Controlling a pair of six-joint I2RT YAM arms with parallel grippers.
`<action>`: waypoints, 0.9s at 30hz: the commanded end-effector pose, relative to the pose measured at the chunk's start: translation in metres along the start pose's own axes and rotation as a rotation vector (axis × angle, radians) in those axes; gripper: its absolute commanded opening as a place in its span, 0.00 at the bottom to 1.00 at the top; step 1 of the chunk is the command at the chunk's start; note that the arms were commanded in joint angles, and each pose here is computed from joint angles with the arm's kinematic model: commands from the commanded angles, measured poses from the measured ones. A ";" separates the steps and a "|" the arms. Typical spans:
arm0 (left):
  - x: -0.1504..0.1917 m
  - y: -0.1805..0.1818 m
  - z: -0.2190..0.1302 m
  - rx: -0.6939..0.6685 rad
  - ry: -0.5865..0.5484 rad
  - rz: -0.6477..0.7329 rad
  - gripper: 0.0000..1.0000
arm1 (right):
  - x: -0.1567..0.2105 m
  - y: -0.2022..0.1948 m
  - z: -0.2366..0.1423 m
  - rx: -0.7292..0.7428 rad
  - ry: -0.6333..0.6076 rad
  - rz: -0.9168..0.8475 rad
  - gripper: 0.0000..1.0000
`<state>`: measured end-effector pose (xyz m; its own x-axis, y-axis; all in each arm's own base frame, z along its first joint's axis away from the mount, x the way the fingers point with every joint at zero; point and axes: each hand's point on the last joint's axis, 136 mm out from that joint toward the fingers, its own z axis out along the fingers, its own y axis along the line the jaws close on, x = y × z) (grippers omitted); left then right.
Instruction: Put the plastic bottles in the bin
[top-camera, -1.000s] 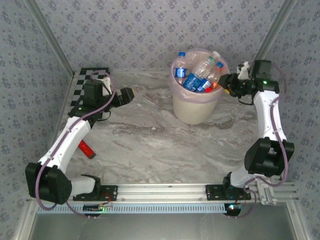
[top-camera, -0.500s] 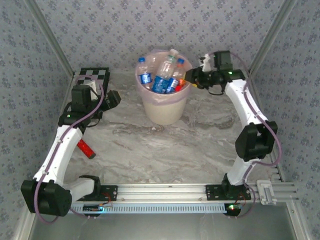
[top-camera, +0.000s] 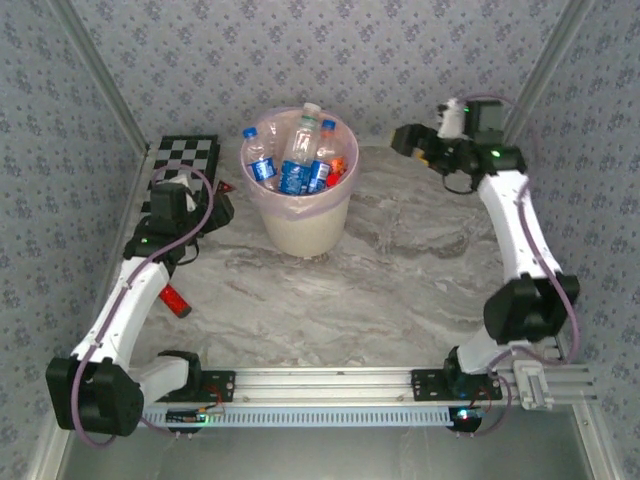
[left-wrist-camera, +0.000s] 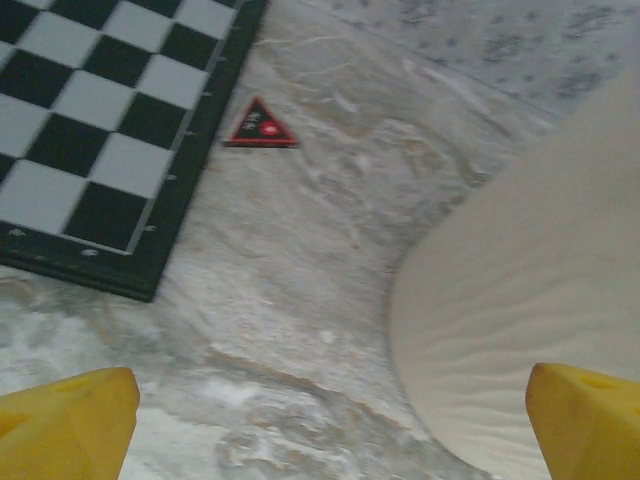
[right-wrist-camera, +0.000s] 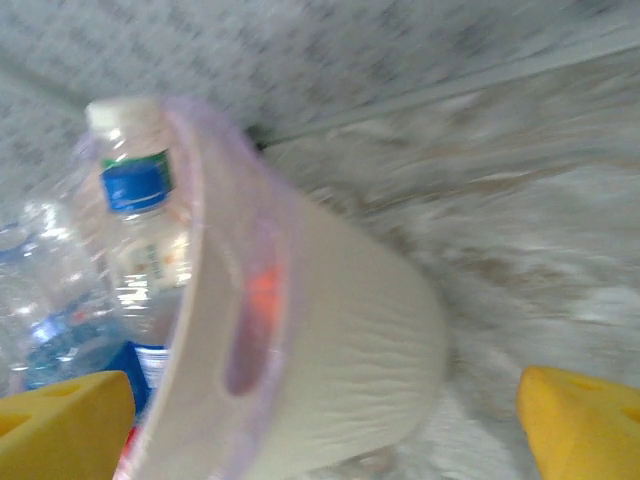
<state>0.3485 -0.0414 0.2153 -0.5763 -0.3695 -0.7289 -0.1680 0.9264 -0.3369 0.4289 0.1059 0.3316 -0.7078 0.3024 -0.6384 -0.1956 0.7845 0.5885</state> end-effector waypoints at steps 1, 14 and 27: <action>-0.010 0.029 0.012 -0.146 -0.096 0.032 0.99 | 0.016 -0.044 -0.026 0.235 -0.055 -0.088 1.00; 0.011 0.077 0.057 -0.345 -0.161 0.219 0.99 | 0.097 -0.183 -0.023 0.713 -0.163 -0.282 1.00; 0.033 0.078 0.107 -0.297 -0.171 0.407 0.99 | 0.122 -0.227 0.004 0.780 -0.333 -0.387 1.00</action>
<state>0.3865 0.0139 0.0815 -0.5794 -0.0103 -0.8150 -0.2284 0.9619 0.1502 0.3762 -0.0278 0.0975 -0.5625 0.0405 -0.8258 0.1903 0.9783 -0.0816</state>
